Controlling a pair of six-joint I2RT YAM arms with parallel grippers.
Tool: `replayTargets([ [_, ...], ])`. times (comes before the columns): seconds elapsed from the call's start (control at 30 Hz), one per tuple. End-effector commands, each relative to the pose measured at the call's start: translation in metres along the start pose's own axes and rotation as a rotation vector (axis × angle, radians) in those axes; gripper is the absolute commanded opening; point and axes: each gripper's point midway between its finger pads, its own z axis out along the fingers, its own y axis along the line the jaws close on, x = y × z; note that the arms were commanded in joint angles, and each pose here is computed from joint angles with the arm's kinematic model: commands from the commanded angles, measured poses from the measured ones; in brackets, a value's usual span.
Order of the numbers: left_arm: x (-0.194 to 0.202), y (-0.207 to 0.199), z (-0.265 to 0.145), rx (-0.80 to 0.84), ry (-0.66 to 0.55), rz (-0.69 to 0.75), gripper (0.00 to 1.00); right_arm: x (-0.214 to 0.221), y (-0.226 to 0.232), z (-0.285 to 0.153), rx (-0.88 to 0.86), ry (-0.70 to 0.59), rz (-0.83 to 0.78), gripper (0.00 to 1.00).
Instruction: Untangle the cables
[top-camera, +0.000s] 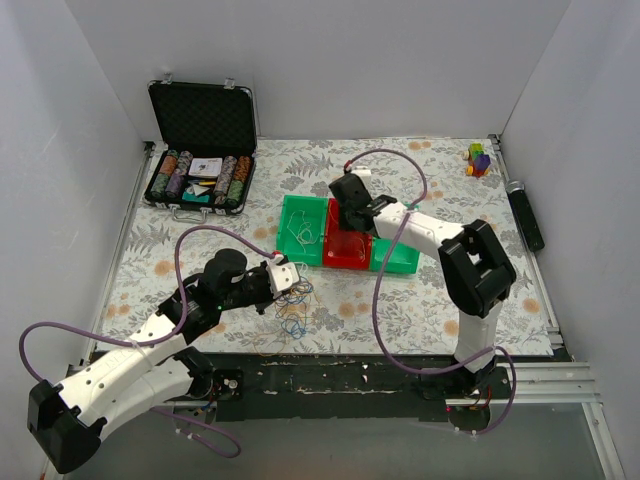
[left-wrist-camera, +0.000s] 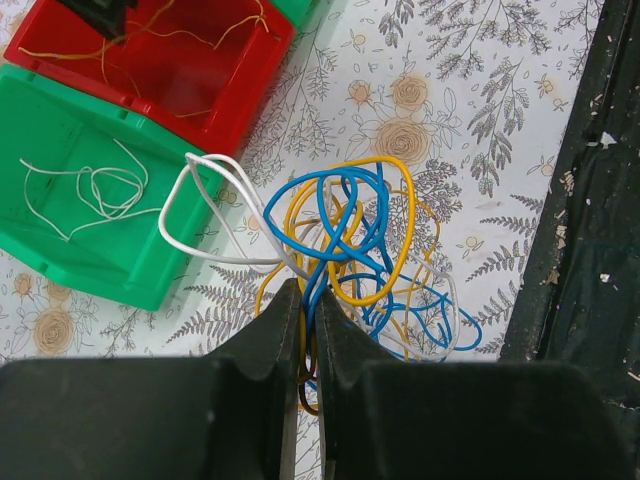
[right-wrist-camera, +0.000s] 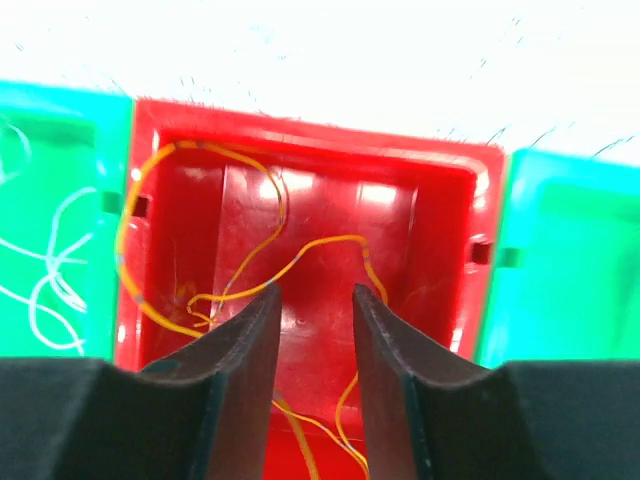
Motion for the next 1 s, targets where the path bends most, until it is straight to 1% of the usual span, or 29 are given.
replayTargets([
  [0.0,-0.008,0.004,-0.001,-0.015,-0.036,0.006,0.02,-0.081,-0.003,-0.055,-0.078,-0.210,0.029,0.46],
  [0.07,-0.008,0.004,0.000,-0.016,-0.034,0.002,0.03,-0.092,0.001,-0.072,-0.124,-0.237,0.020,0.49],
  [0.17,-0.009,0.006,0.001,-0.024,-0.032,-0.012,0.06,-0.098,0.005,-0.098,-0.216,-0.278,0.024,0.54],
  [0.27,-0.006,0.010,0.002,-0.051,-0.022,-0.039,0.07,-0.095,0.006,-0.133,-0.333,-0.328,0.027,0.57],
  [0.33,-0.004,0.014,0.003,-0.074,-0.021,-0.062,0.06,-0.086,0.008,-0.155,-0.425,-0.343,0.016,0.58],
  [0.4,-0.003,0.018,0.003,-0.100,-0.022,-0.084,0.06,-0.071,0.013,-0.178,-0.537,-0.354,-0.021,0.59],
  [0.47,-0.005,0.025,0.002,-0.138,-0.032,-0.114,0.04,-0.045,0.020,-0.200,-0.672,-0.332,-0.069,0.59],
  [0.57,-0.006,0.024,0.002,-0.132,-0.039,-0.126,0.03,0.000,0.024,-0.227,-0.849,-0.298,-0.150,0.59],
  [0.63,-0.005,0.022,0.003,-0.119,-0.038,-0.134,0.03,0.025,0.032,-0.247,-0.978,-0.307,-0.207,0.59],
  [0.7,-0.004,0.020,0.004,-0.110,-0.031,-0.141,0.03,0.046,0.036,-0.257,-1.037,-0.294,-0.256,0.59],
  [0.8,-0.005,0.018,0.004,-0.097,-0.031,-0.142,0.03,0.066,0.045,-0.264,-1.088,-0.271,-0.322,0.59],
  [0.97,-0.009,0.017,0.005,-0.077,-0.035,-0.149,0.03,0.071,0.070,-0.270,-1.130,-0.281,-0.389,0.60],
])
